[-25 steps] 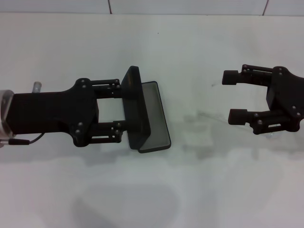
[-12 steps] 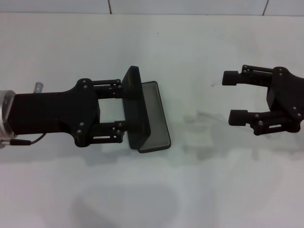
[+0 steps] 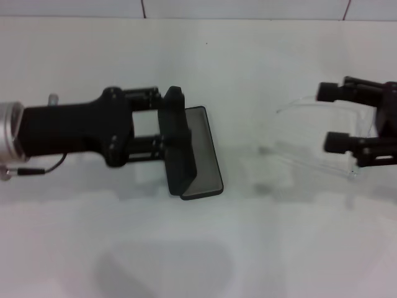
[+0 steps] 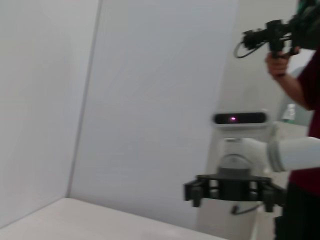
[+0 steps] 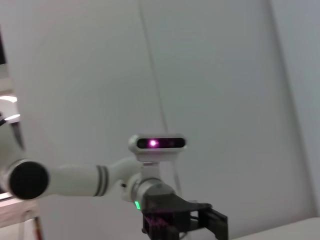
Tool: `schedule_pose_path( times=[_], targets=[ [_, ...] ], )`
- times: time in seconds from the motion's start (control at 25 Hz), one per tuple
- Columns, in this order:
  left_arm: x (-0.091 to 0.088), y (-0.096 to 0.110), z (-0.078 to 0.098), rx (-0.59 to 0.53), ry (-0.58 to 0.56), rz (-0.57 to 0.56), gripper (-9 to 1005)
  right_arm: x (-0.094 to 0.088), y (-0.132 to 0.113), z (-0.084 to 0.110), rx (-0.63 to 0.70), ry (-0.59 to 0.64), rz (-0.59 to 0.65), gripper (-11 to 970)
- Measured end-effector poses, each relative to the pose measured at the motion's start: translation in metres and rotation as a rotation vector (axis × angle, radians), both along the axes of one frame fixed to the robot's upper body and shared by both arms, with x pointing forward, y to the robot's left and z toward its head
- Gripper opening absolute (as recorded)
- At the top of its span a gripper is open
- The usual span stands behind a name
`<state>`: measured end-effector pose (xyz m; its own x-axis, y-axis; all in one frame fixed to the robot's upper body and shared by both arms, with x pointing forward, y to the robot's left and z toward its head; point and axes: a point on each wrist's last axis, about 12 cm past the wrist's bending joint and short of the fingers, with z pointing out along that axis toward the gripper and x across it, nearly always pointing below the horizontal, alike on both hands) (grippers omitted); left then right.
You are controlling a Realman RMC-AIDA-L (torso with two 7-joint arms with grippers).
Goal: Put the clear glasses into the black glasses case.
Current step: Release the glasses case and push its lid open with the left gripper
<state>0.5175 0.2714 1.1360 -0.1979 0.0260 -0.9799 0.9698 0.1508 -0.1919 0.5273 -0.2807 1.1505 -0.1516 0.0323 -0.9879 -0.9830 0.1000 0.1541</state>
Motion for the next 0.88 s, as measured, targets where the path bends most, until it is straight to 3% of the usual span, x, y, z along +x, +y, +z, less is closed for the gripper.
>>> schedule_pose_path(
  times=[0.2,0.48,0.64,0.88],
  targets=[
    [0.012,-0.010,0.019,0.048,-0.012,0.051,664,-0.015,-0.033,0.001,0.021,-0.014,-0.118,884],
    [0.032,-0.014,0.062,0.141,0.051,0.174,663,-0.040,-0.074,0.000,0.056,-0.008,-0.262,883],
    [0.044,-0.024,0.090,0.343,0.158,0.322,663,-0.055,-0.094,0.001,0.082,-0.015,-0.334,884],
    [0.046,-0.060,0.106,0.585,0.271,0.448,663,-0.072,-0.113,0.001,0.103,-0.026,-0.421,884]
  ],
)
